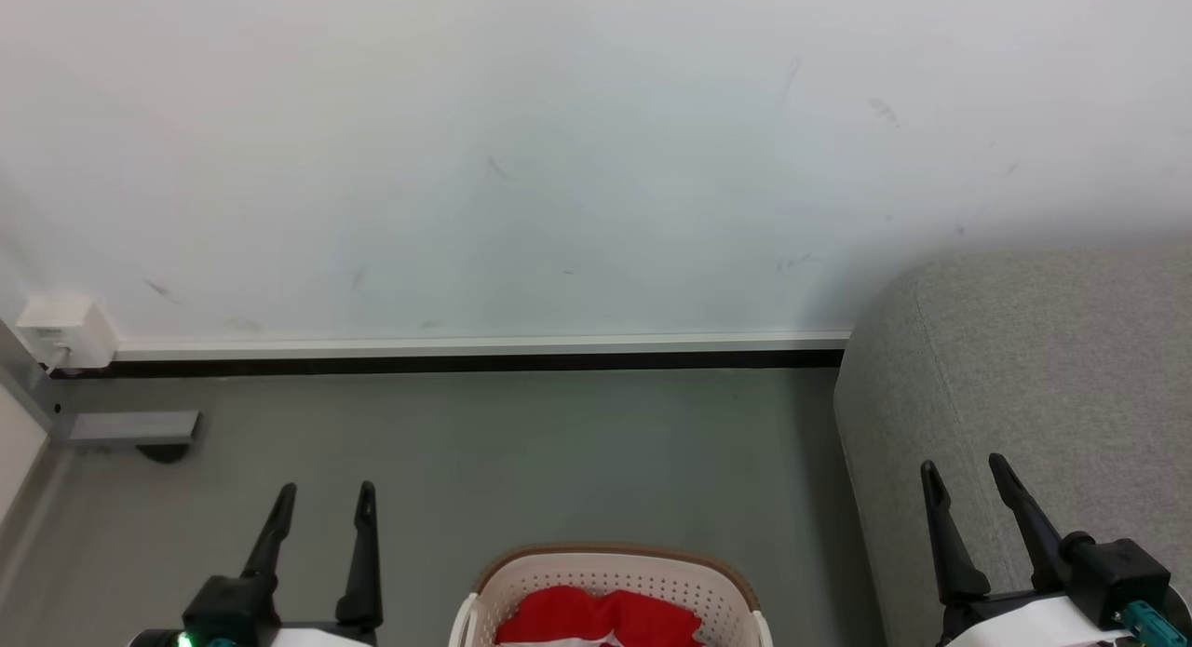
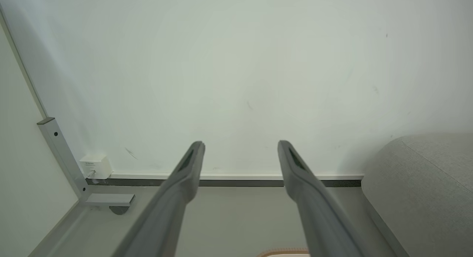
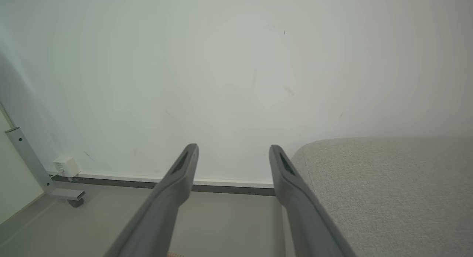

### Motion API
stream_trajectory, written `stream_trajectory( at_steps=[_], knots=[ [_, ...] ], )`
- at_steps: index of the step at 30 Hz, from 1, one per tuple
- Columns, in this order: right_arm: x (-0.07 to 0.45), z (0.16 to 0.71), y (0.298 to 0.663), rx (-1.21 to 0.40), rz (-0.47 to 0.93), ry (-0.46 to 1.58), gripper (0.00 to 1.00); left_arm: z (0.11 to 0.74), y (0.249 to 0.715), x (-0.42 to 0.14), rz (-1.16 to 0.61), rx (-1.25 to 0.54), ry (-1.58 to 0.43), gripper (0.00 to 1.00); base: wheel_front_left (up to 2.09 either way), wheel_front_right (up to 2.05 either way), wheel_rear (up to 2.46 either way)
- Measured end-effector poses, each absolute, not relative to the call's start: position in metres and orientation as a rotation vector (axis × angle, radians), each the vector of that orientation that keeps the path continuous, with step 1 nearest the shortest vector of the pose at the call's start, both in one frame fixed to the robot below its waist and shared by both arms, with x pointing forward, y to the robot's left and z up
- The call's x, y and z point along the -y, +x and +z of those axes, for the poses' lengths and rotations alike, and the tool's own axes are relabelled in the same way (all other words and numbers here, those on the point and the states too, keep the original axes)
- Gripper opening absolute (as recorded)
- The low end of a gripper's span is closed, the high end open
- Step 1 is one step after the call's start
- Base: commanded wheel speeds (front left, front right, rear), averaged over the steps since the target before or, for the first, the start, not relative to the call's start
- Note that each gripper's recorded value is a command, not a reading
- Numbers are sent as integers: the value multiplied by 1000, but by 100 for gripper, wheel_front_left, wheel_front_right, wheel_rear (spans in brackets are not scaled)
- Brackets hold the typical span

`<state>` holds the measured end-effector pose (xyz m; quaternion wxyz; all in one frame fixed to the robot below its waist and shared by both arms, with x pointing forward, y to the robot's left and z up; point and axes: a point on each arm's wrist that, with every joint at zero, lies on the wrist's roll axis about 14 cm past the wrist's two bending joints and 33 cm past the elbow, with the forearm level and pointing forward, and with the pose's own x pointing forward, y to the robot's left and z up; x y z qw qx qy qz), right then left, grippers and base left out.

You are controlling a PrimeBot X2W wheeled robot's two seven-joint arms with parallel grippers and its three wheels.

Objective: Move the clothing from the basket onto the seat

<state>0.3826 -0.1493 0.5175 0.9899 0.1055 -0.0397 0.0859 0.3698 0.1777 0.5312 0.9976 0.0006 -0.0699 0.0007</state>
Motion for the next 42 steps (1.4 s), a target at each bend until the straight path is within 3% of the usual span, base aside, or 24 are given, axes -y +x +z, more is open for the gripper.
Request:
stream_trajectory(
  at_steps=[42],
  knots=[
    [148, 518, 381, 97, 180, 166, 100, 535, 371, -179, 2, 169, 29, 100, 0, 0, 0]
  ],
)
